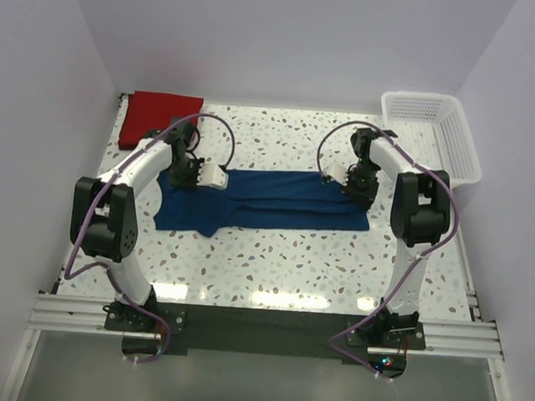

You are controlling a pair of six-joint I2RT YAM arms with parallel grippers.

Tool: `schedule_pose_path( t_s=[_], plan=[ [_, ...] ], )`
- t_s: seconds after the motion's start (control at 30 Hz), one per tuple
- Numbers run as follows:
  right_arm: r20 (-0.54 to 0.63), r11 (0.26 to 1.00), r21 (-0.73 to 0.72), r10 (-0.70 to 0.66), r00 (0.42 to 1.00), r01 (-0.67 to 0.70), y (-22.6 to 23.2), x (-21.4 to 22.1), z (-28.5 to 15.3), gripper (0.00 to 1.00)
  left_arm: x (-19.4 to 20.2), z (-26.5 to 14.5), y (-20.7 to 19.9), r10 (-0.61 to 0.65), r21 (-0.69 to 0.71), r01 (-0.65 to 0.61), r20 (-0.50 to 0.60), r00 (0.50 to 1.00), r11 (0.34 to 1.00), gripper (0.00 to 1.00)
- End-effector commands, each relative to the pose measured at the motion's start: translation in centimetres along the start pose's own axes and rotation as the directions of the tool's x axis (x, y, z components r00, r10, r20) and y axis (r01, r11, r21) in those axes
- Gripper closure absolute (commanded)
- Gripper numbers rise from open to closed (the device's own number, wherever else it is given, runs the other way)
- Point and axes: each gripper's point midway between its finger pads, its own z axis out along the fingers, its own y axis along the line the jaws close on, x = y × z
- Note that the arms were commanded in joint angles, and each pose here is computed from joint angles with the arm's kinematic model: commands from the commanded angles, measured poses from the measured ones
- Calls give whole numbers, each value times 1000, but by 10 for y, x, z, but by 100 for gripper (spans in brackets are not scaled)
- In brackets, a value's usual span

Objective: Fold and stack the t-shirts
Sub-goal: Fold the tshirt

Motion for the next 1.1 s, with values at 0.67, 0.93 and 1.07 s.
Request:
schedule_pose_path(
  t_s=[0.67, 0.93, 1.07],
  plan=[
    [182, 723, -309, 683, 707, -619, 44, 12, -8, 50, 49, -31, -61, -780, 148, 788, 330, 531, 598, 48],
    [174, 691, -311, 716, 676, -652, 40, 10, 10, 53, 53, -12, -75, -811, 175, 809, 310, 496, 561, 46],
    [181, 682, -320, 725, 664, -658, 38, 9, 9, 54, 55, -2, -77, -822, 193, 812, 294, 488, 551, 47]
  ],
)
